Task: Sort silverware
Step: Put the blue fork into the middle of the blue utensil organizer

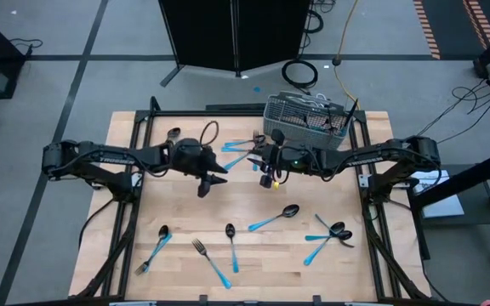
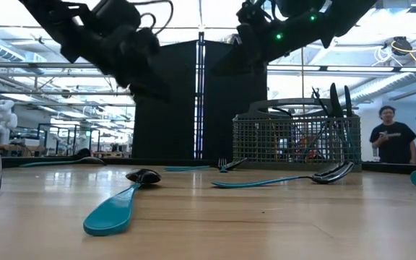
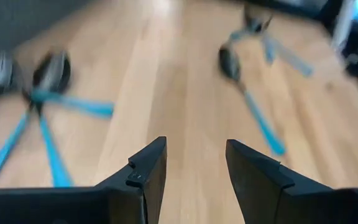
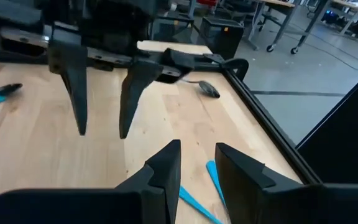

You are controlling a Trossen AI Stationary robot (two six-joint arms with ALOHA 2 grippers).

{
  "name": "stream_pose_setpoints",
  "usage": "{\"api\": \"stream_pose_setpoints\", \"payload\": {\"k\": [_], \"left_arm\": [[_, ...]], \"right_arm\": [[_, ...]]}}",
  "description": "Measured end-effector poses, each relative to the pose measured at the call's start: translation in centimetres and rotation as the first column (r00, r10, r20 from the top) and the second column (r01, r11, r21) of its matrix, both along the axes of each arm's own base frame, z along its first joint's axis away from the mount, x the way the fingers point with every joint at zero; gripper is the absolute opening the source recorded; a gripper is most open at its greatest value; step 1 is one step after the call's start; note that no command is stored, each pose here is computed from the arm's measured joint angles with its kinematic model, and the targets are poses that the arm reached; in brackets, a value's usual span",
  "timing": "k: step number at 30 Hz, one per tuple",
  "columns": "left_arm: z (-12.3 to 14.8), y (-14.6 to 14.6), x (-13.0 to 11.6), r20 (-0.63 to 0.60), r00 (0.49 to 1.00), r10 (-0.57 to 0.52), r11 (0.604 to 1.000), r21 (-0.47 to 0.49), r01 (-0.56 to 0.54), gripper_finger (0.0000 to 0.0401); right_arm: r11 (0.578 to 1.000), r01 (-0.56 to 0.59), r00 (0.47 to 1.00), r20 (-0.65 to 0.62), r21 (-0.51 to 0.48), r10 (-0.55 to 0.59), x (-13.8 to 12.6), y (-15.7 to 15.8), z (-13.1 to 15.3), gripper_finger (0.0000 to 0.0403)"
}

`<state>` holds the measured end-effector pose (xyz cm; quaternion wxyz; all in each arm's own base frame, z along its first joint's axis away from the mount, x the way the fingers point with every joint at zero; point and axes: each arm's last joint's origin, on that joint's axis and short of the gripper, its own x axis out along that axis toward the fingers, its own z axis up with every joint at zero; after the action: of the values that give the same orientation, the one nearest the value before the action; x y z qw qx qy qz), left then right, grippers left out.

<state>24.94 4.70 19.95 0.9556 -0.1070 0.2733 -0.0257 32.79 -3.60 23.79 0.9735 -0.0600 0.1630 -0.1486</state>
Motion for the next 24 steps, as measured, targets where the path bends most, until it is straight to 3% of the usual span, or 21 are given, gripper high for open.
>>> {"api": "stream_pose_setpoints", "payload": {"k": [4,10,15,19,24], "left_arm": [[-0.4,0.3,-0.2,-0.051,0.996,0.08,0.996,0.037,-0.078,0.0161],[-0.5,2.2,0.9,-0.042,0.982,0.183,0.965,0.201,-0.171,0.0161],[-2.3,5.2,2.5,-0.027,0.98,0.195,0.966,0.181,-0.187,0.0161],[-4.4,7.3,3.4,-0.101,0.975,0.197,0.965,0.196,-0.175,0.0161],[-4.7,9.7,5.2,-0.094,0.968,0.234,0.962,0.166,-0.216,0.0161]], "right_arm": [[1.0,0.0,1.0,-0.03,0.002,0.0,-0.1,0.0,-0.3,0.0093],[1.0,-0.005,0.999,-0.051,-0.013,0.004,-0.1,0.0,-0.4,0.0093],[1.0,-0.001,0.998,-0.055,-0.015,0.0,-0.2,0.0,-0.5,0.0093],[1.0,-0.001,0.998,-0.056,-0.015,0.0,-0.2,0.0,-0.5,0.0093],[1.0,-0.007,0.997,-0.071,-0.03,0.005,-0.2,0.0,-0.5,0.0093]]}}
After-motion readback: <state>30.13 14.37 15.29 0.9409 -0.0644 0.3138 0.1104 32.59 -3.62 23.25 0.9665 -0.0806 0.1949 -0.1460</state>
